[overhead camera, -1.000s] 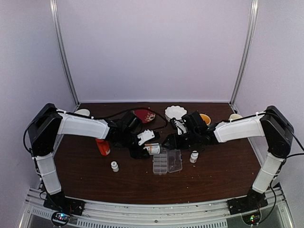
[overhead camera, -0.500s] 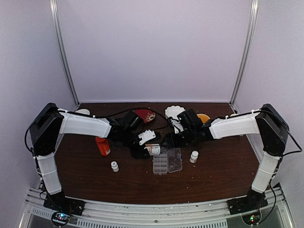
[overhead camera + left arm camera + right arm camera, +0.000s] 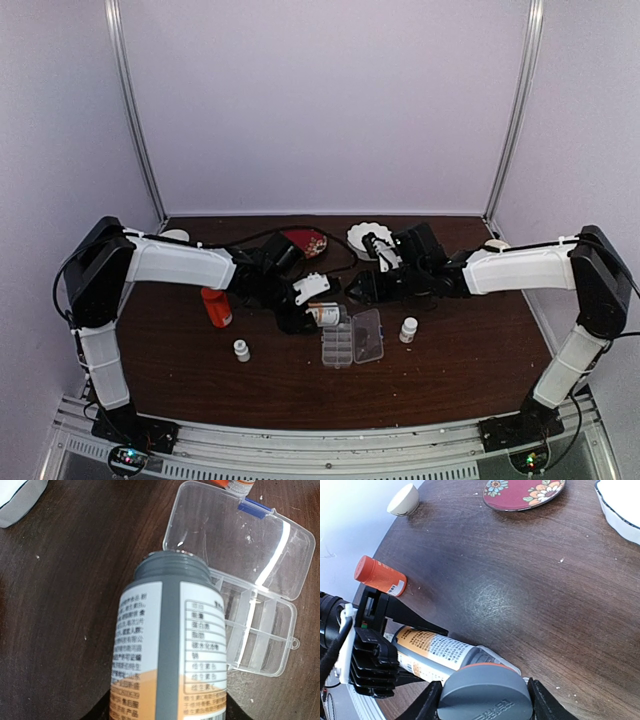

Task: Sort the pills into containers
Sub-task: Pour the pill into the compartment of the pill container.

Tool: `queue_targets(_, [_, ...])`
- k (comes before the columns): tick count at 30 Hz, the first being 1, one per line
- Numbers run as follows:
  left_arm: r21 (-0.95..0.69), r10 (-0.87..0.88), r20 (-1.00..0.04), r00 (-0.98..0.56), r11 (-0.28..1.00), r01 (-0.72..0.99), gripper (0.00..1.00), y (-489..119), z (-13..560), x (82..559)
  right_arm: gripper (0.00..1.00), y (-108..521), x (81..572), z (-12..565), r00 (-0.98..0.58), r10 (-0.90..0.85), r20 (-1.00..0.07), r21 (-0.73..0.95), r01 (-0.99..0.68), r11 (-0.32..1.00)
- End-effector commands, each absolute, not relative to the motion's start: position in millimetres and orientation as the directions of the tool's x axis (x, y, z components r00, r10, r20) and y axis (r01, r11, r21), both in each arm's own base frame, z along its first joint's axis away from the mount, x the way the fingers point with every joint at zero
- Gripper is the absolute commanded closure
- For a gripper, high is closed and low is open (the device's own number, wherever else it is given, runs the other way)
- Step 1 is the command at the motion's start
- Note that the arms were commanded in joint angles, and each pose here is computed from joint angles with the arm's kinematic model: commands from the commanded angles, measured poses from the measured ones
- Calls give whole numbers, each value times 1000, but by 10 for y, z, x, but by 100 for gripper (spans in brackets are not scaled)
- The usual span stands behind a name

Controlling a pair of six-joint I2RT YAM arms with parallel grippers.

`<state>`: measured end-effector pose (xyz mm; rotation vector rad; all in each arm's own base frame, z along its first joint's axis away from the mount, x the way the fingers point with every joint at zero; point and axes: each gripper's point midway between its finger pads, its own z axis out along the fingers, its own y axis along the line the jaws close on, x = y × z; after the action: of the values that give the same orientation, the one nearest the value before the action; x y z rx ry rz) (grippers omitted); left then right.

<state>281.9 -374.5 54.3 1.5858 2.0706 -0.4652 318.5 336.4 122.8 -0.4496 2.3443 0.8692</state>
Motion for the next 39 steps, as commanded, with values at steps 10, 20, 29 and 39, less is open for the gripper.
queue_targets(10, [47,783,-597,-176,253,966,100,-3845,645,2877,100,3422,3140,774,-818,-233,-525,391,-476,788])
queue_targets(20, [44,786,-592,-178,252,967,100,-3827,617,2861,100,3391,3181,1463,-724,-60,-687,485,-518,705])
queue_targets(29, [43,785,-594,-177,251,967,100,-3840,623,2864,100,3473,3013,688,-784,-294,-546,323,-522,789])
queue_targets(39, [37,789,-587,-182,250,967,100,-3822,601,2846,100,3409,3127,1319,-736,-107,-668,473,-531,703])
